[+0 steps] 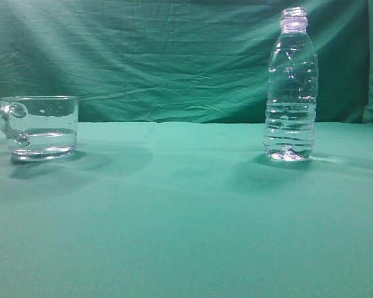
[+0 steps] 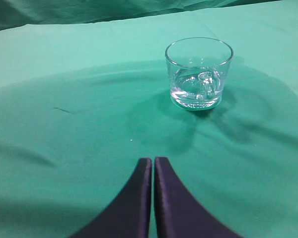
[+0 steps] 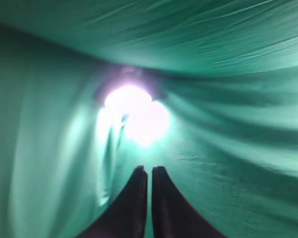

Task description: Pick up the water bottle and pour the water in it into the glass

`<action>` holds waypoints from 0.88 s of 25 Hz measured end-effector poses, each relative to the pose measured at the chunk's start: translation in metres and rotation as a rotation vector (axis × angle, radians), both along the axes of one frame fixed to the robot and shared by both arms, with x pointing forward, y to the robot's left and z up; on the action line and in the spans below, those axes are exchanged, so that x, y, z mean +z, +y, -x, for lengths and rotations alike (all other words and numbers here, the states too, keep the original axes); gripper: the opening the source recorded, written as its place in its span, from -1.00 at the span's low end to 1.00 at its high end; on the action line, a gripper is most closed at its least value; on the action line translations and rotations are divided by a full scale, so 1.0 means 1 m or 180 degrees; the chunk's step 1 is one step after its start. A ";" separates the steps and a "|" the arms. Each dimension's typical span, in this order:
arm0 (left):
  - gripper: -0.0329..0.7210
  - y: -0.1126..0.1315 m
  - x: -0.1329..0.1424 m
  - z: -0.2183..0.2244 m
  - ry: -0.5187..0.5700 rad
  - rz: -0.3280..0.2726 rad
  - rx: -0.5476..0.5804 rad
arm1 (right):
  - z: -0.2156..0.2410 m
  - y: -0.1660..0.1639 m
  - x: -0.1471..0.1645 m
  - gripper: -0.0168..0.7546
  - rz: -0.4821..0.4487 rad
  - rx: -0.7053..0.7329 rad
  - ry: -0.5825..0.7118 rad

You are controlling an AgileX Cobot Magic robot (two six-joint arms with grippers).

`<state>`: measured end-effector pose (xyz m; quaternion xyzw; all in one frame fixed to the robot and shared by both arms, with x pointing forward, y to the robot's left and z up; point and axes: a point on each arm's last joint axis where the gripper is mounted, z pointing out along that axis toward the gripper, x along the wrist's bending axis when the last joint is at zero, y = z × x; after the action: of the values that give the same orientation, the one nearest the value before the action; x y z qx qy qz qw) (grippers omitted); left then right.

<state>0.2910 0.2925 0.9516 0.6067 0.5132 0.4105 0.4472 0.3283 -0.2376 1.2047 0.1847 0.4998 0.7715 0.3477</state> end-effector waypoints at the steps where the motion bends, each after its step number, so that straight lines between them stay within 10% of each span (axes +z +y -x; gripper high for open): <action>1: -0.91 0.000 0.000 0.000 0.0000 0.0000 0.0000 | 0.005 -0.007 0.004 -0.96 -0.0235 -0.0162 0.0072; 9: -0.91 0.000 0.000 0.000 0.0000 0.0000 0.0000 | 0.005 -0.057 -0.012 -0.96 -0.1058 -0.1791 0.1024; 15: -0.91 0.000 0.000 0.000 0.0000 0.0000 0.0000 | 0.012 -0.055 -0.049 -0.96 0.0006 -0.2106 0.1103; 22: -0.91 0.000 0.000 0.000 0.0000 0.0000 0.0000 | 0.035 -0.054 -0.135 -0.96 0.0416 -0.2036 0.1476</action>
<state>0.2910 0.2925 0.9516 0.6067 0.5132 0.4105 0.4472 0.2930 -0.2912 1.0693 0.4777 0.5303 0.5288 0.4594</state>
